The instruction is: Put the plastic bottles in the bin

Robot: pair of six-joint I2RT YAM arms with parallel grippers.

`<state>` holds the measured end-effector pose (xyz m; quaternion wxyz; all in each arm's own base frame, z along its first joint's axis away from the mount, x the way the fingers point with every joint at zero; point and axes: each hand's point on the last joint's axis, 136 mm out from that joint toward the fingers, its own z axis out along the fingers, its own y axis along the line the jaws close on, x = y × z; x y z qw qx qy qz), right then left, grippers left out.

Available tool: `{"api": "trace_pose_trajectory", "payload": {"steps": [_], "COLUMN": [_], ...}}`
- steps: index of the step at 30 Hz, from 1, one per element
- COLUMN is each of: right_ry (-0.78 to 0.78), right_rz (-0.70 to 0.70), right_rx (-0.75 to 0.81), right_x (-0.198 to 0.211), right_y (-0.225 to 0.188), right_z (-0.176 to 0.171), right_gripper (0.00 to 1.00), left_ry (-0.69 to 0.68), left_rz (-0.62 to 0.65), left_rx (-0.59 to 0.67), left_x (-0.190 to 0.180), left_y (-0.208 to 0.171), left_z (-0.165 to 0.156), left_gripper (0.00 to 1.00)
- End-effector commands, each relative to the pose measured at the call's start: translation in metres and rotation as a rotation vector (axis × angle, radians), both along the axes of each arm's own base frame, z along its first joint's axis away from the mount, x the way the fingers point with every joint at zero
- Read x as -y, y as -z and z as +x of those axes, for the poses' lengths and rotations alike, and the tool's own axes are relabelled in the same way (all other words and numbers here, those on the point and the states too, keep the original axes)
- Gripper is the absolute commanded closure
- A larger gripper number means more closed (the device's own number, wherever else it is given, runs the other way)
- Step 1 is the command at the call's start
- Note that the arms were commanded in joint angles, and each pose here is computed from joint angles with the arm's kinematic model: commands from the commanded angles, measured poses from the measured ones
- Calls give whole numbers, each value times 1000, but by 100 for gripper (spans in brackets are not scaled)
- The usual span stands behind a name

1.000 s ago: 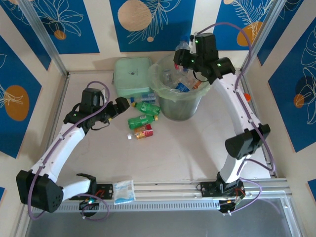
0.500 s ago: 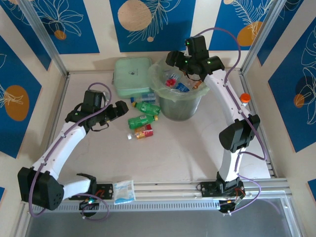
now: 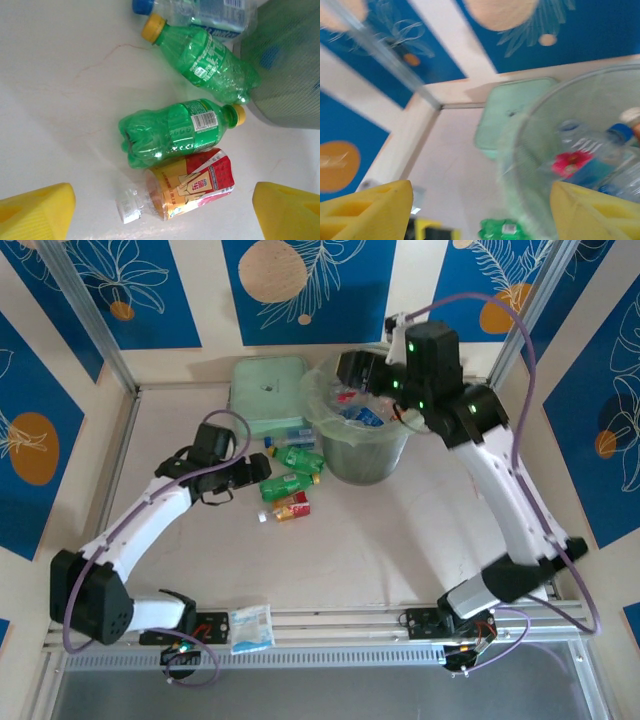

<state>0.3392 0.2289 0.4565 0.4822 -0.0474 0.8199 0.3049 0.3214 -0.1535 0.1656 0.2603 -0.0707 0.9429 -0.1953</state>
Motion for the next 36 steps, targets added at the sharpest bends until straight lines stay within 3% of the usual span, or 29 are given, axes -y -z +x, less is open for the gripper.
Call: {"api": "trace_pose_trajectory", "payload": {"steps": [1, 4, 9, 17, 20, 25, 30, 36], "right_ry": [-105, -167, -158, -127, -134, -148, -161, -186], "right_rz": [-106, -130, -157, -159, -157, -149, -150, -171], "right_rx": [6, -33, -142, -238, -237, -245, -249, -255], "right_x": [-20, -32, -26, -12, -13, -19, -25, -31], "right_y": [31, 62, 116, 156, 156, 162, 165, 172], "right_z": [-36, -73, -113, -131, -132, -135, -141, -148], "right_gripper": [28, 29, 30, 29, 29, 29, 29, 29], "left_ry": [21, 46, 23, 77, 113, 84, -42, -149], "left_rz": [36, 23, 66, 208, 233, 147, 62, -68], "left_rx": [73, 89, 6, 70, 133, 210, 179, 175], "left_x": [12, 26, 33, 27, 32, 45, 40, 31], "left_y": [-5, 7, 43, 58, 52, 43, 59, 69], "left_z": [23, 37, 39, 44, 58, 83, 104, 124], "left_gripper": [12, 17, 22, 15, 19, 36, 24, 23]}}
